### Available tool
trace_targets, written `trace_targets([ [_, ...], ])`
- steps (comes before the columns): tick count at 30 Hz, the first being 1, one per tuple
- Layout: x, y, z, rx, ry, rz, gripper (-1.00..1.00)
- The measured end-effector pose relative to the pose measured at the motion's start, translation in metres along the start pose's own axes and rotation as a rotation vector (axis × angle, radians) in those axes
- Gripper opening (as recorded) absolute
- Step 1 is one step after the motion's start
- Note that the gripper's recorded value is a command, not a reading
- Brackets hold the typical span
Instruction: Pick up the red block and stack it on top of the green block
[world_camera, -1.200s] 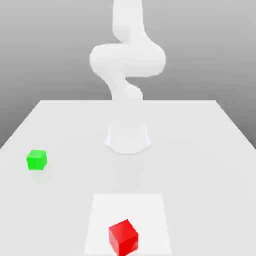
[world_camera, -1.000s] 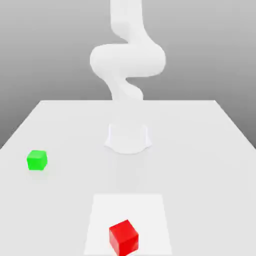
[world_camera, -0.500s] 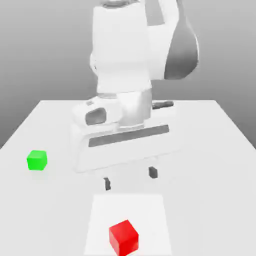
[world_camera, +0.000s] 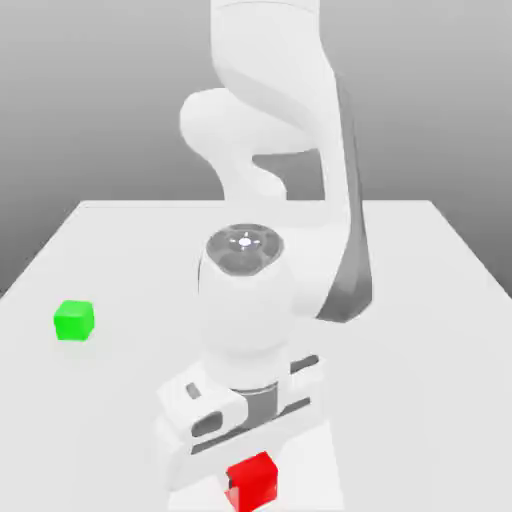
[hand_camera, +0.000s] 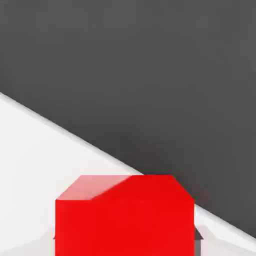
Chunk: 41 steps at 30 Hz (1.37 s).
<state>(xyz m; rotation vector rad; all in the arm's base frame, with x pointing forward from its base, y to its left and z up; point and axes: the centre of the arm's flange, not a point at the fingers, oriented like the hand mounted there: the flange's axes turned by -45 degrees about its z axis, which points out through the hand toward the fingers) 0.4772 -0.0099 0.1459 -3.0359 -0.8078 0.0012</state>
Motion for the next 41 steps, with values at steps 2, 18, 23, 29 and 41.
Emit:
trace_targets([
  [2,0.001,0.0,-0.012,-0.001,0.0,-0.001,-1.0],
  [18,-0.315,0.14,-0.11,-0.051,-0.028,0.899,-1.0],
  [23,-0.425,0.11,-0.104,-0.012,-0.008,1.25,-1.0],
  [29,-0.442,0.104,-0.086,0.01,0.015,1.321,-1.0],
  [41,-0.443,0.1,-0.034,0.003,0.003,1.323,1.0],
])
